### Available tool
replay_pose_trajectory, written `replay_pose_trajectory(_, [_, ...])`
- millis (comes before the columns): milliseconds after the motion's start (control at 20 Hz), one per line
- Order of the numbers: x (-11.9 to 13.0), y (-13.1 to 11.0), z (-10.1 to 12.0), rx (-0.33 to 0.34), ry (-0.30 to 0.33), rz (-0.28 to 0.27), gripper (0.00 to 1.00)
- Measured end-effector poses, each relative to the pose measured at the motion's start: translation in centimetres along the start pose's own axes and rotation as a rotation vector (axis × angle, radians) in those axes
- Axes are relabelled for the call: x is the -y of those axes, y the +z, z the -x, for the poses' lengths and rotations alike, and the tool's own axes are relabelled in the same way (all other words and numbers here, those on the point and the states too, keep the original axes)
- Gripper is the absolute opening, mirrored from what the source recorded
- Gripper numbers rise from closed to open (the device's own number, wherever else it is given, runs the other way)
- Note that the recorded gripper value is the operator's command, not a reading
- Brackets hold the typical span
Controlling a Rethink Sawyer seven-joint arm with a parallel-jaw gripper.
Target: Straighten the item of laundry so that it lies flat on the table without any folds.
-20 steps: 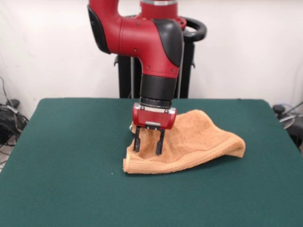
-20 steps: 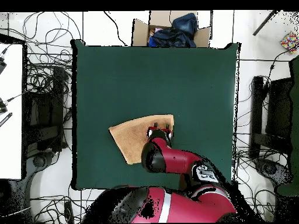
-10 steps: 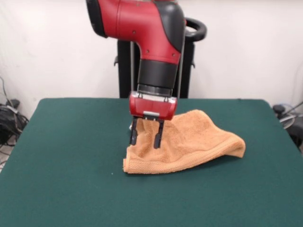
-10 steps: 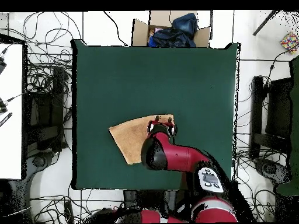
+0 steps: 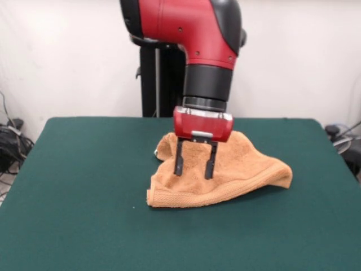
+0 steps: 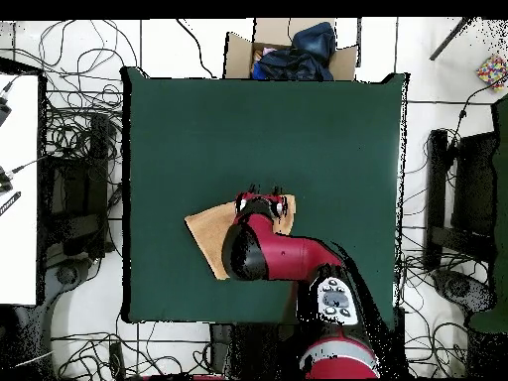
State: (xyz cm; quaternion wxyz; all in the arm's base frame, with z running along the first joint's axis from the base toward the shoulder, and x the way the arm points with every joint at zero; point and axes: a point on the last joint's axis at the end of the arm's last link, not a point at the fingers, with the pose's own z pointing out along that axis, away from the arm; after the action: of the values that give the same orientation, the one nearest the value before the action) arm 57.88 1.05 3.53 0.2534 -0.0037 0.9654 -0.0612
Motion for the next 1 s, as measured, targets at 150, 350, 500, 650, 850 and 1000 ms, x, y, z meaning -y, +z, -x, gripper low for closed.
replay_pose_trajectory(150, [-0.6, 0.4, 0.0, 0.0, -0.009, 0.006, 1.0])
replay_pose_trajectory(350, [-0.6, 0.8, 0.0, 0.001, -0.013, 0.004, 1.0])
replay_pose_trajectory(500, [-0.4, 1.3, -0.3, -0.005, -0.028, -0.011, 1.0])
replay_pose_trajectory(650, [-0.3, 1.7, -0.6, -0.01, -0.029, -0.014, 1.0])
replay_pose_trajectory(850, [0.1, 2.3, -1.1, -0.021, -0.024, -0.017, 1.0])
replay_pose_trajectory(1000, [0.4, 2.5, -1.8, -0.034, -0.029, -0.025, 1.0])
